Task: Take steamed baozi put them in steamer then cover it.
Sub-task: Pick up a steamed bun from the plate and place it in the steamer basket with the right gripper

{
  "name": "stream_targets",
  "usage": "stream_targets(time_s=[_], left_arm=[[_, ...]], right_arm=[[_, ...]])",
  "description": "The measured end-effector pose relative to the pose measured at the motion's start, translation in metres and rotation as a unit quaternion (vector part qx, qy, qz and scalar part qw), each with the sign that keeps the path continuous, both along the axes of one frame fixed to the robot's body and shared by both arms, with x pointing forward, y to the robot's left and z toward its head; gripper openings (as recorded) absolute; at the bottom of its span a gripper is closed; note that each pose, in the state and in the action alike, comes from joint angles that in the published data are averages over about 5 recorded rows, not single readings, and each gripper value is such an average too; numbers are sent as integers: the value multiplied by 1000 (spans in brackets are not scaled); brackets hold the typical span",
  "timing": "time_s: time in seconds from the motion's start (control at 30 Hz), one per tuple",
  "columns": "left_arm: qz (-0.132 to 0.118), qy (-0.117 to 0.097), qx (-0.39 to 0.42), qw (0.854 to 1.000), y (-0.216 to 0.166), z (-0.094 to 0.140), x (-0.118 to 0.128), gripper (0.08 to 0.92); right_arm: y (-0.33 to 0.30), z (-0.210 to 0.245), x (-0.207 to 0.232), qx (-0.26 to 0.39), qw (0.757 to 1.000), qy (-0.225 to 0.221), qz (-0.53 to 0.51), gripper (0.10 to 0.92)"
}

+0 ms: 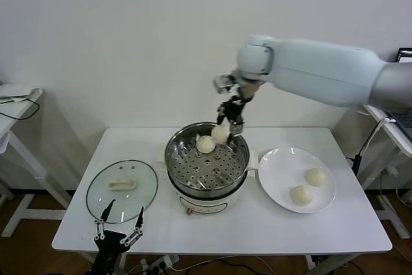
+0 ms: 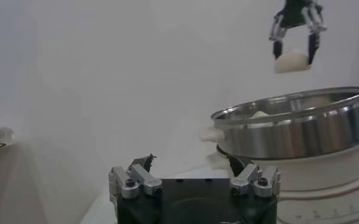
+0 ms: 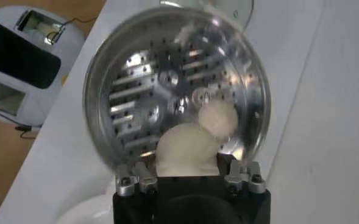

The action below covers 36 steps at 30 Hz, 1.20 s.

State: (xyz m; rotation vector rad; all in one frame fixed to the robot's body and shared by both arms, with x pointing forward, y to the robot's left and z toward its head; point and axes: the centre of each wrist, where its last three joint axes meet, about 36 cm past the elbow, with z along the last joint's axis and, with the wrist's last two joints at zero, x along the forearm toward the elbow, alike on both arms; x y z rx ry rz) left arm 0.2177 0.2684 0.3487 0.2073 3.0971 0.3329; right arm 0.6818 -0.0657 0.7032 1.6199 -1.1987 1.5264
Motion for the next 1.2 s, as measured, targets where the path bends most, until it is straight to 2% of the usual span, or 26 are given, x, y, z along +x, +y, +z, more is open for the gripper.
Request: stream_targets(time_s=[0.4,0.9,1.0,1.2], left_arm=[[0,-4,-2,1000,-1,0,2,823],[5,-9,-2,1000,0,1,2,823],[5,-10,-3,1000,-1,1,2,823],[5,-12,-4,1000,0,1,1,823]], right_arm=[[71,-54,-14,0,1000,-15,7,670],[98,-92,-21,7,1000,-23,6,680],[102,-98,-22,9,1000,-22,7,706],[104,-101,-23,9,1000,-22,7,811]])
